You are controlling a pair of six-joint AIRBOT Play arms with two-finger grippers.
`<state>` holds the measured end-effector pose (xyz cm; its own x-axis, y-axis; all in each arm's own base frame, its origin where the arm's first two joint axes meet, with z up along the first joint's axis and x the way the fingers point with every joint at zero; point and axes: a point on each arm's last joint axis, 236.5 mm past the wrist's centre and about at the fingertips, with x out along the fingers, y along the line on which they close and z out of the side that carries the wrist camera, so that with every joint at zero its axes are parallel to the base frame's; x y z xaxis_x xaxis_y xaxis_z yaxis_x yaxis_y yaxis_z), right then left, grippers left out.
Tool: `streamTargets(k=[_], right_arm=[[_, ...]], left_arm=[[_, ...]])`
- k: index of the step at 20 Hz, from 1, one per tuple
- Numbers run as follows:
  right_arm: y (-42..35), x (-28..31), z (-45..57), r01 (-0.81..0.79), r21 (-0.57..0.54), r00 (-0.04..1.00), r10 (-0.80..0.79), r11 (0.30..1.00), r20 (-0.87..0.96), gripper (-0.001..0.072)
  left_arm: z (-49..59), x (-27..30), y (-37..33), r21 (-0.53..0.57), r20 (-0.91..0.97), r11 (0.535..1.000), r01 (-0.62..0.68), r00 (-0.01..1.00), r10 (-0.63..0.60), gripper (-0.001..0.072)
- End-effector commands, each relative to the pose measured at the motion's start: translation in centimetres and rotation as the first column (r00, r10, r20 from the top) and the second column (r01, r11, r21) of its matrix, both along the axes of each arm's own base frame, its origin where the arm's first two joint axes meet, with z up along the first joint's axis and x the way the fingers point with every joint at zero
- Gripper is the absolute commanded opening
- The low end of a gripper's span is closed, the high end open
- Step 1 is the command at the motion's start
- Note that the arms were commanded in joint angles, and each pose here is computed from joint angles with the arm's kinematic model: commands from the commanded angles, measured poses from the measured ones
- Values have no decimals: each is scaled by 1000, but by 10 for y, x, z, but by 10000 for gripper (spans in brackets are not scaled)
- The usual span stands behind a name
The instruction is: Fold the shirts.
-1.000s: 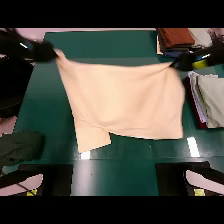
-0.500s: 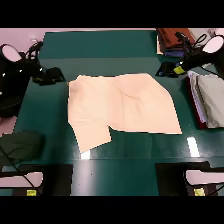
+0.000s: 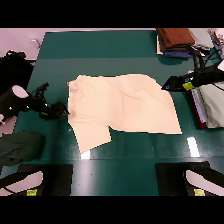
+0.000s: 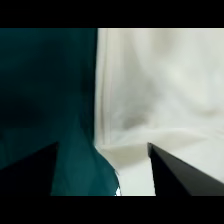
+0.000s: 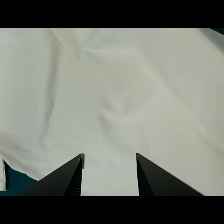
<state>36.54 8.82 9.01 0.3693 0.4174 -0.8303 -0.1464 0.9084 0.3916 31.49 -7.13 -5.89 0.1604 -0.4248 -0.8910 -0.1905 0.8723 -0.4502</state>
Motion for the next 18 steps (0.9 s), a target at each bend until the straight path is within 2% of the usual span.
streamTargets(k=[1, 2, 3, 6, 7, 8, 9, 12, 14, 15, 16, 18], right_arm=[[1, -7, 8, 13, 10, 999, -14, 1000, 44, 378], [1, -8, 10, 13, 10, 999, -14, 1000, 50, 378], [1, -8, 11, 13, 10, 999, -14, 1000, 52, 378], [-1, -12, 9, 11, 7, 999, -11, 1000, 36, 378], [-5, -15, 8, 15, 7, 1000, -15, 1000, 17, 378], [-13, -20, 4, 25, 0, 1000, -25, 1000, -11, 378], [-25, -26, 0, 41, -10, 998, -41, 999, -42, 378], [-77, -54, -29, 165, -44, 973, -170, 985, -157, 378], [-118, -88, -64, 289, -87, 920, -302, 953, -250, 390], [-133, -107, -82, 348, -94, 884, -360, 933, -299, 457], [-147, -129, -101, 419, -96, 833, -424, 903, -357, 557], [-157, -163, -135, 530, -63, 736, -496, 845, -460, 555]], left_arm=[[-15, -6, -28, -104, 25, 994, -39, 999, 42, 632], [-17, -7, -35, -97, 33, 995, -24, 999, 27, 548], [-19, -7, -42, -91, 41, 996, -4, 999, 8, 524], [-13, -10, -62, -107, 47, 993, 46, 998, -41, 521], [-9, -12, -64, -116, 42, 991, 60, 998, -55, 369], [-3, -9, -61, -109, 54, 991, 72, 996, -66, 153], [5, -4, -59, -106, 77, 992, 76, 995, -68, 23], [37, 12, -58, -91, 161, 991, 102, 983, -87, 25], [57, 20, -58, -79, 216, 989, 123, 971, -104, 25], [62, 23, -58, -75, 235, 989, 128, 966, -108, 25], [66, 25, -58, -74, 244, 989, 128, 964, -107, 25], [66, 25, -58, -74, 245, 989, 127, 964, -106, 25]])
